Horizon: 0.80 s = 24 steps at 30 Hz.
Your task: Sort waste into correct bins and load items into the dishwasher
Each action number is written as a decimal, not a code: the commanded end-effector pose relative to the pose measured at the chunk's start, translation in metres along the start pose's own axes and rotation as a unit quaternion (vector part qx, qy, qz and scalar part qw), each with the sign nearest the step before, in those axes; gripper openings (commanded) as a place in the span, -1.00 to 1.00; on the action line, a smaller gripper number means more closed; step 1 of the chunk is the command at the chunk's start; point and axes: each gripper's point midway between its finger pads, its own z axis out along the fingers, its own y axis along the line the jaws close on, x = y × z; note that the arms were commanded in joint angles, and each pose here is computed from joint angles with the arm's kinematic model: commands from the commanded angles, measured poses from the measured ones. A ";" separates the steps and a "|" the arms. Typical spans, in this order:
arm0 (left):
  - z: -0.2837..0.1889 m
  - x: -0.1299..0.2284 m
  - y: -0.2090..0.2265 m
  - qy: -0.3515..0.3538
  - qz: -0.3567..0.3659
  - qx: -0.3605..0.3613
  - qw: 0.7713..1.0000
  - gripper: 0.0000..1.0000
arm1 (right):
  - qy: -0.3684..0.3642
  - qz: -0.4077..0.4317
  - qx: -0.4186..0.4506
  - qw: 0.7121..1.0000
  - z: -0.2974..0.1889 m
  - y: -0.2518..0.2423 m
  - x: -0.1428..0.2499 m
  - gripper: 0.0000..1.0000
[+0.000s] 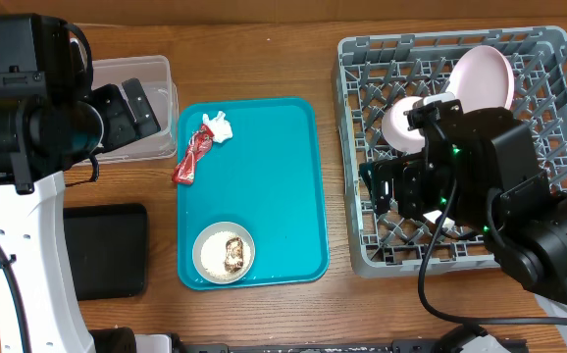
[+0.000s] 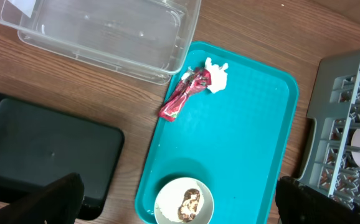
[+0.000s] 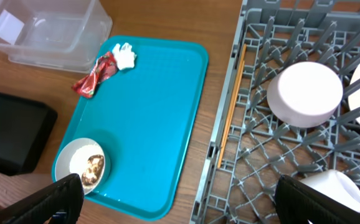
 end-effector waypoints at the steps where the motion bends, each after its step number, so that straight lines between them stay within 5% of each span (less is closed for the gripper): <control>1: 0.000 -0.002 0.002 -0.005 -0.004 -0.006 1.000 1.00 | -0.066 -0.009 0.019 0.998 -0.011 -0.006 -0.024 1.00; 11: 0.000 -0.002 0.002 -0.005 -0.004 -0.005 1.000 1.00 | -0.281 -0.064 0.012 0.957 0.002 -0.013 -0.077 1.00; 24: 0.000 -0.002 0.002 -0.005 -0.004 -0.005 1.000 1.00 | -0.289 -0.043 -0.001 0.957 0.071 -0.042 0.042 1.00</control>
